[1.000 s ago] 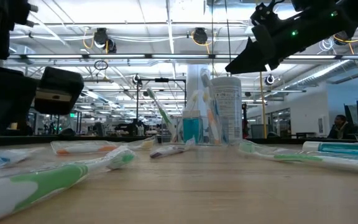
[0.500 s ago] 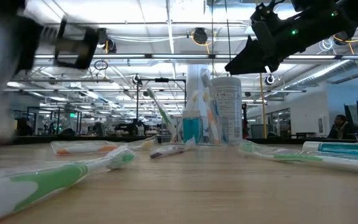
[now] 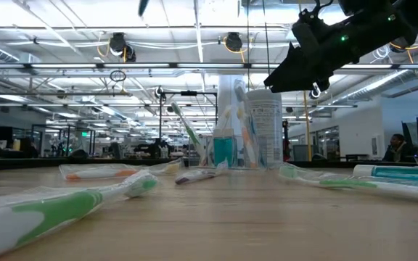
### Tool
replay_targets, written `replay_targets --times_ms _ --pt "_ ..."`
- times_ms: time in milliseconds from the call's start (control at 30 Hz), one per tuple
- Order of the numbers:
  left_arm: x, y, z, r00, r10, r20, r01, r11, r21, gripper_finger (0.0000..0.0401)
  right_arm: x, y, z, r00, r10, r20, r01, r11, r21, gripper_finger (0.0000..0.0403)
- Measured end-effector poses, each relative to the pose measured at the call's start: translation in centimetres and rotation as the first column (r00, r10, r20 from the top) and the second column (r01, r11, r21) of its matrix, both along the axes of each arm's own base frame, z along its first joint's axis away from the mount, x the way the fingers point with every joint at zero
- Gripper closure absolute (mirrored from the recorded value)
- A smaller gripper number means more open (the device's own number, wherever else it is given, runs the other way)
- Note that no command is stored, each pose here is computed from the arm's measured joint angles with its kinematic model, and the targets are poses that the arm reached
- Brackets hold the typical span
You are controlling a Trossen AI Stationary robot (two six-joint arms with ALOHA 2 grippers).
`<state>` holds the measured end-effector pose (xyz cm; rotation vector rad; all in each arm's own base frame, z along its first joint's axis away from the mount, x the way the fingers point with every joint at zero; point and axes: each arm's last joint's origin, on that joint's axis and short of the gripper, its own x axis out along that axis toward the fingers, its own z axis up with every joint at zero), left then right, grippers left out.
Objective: Pick & Place toothbrushing station
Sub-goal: Put the blue toothbrush into the transparent organizer
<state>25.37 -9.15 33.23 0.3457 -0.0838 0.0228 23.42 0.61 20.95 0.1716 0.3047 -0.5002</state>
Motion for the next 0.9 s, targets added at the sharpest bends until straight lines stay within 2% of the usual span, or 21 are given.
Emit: replay_targets --times_ms 100,233,333,400,467,533,600,767,900 --pt "0.5 1.9 0.6 0.998 0.002 0.059 -0.002 1.000 -0.006 0.0397 0.0 0.1 0.0 1.000 0.003 -0.004 -0.003 1.000 0.001 0.0209" --pt "1.3 4.4 0.9 0.992 0.071 0.107 -0.069 0.997 -0.019 0.0390 0.0 0.2 -0.1 0.999 0.037 -0.012 -0.037 0.999 0.013 0.0209" --pt "2.2 6.4 0.3 0.988 0.123 0.094 -0.122 0.992 -0.013 0.0396 0.0 0.3 -0.2 0.997 0.069 -0.015 -0.069 0.997 0.026 0.0209" --pt "3.0 7.9 -0.4 0.990 0.119 0.080 -0.116 0.993 -0.036 0.0398 0.0 0.4 -0.2 0.995 0.099 -0.020 -0.098 0.994 0.039 0.0209" --pt "3.9 9.3 -0.9 0.993 0.074 0.096 -0.065 0.994 -0.093 0.0396 0.0 0.4 -0.3 0.994 0.104 -0.029 -0.102 0.994 0.041 0.0209" --pt "4.9 10.6 -1.7 0.992 0.046 0.118 -0.031 0.992 -0.126 0.0397 0.0 0.4 -0.3 0.994 0.105 -0.033 -0.103 0.994 0.041 0.0209" --pt "6.0 11.8 -2.9 0.989 0.061 0.131 -0.043 0.990 -0.136 0.0399 0.0 0.4 -0.4 0.994 0.102 -0.039 -0.101 0.994 0.040 0.0209" --pt "8.1 14.7 -5.8 0.972 0.163 0.169 -0.131 0.974 -0.186 0.0398 -0.1 0.4 -0.5 0.993 0.101 -0.054 -0.099 0.994 0.039 0.0209" --pt "9.5 15.9 -8.7 0.943 0.288 0.166 -0.246 0.941 -0.233 0.0396 -0.1 0.3 -0.5 0.993 0.103 -0.062 -0.101 0.994 0.033 0.0209"
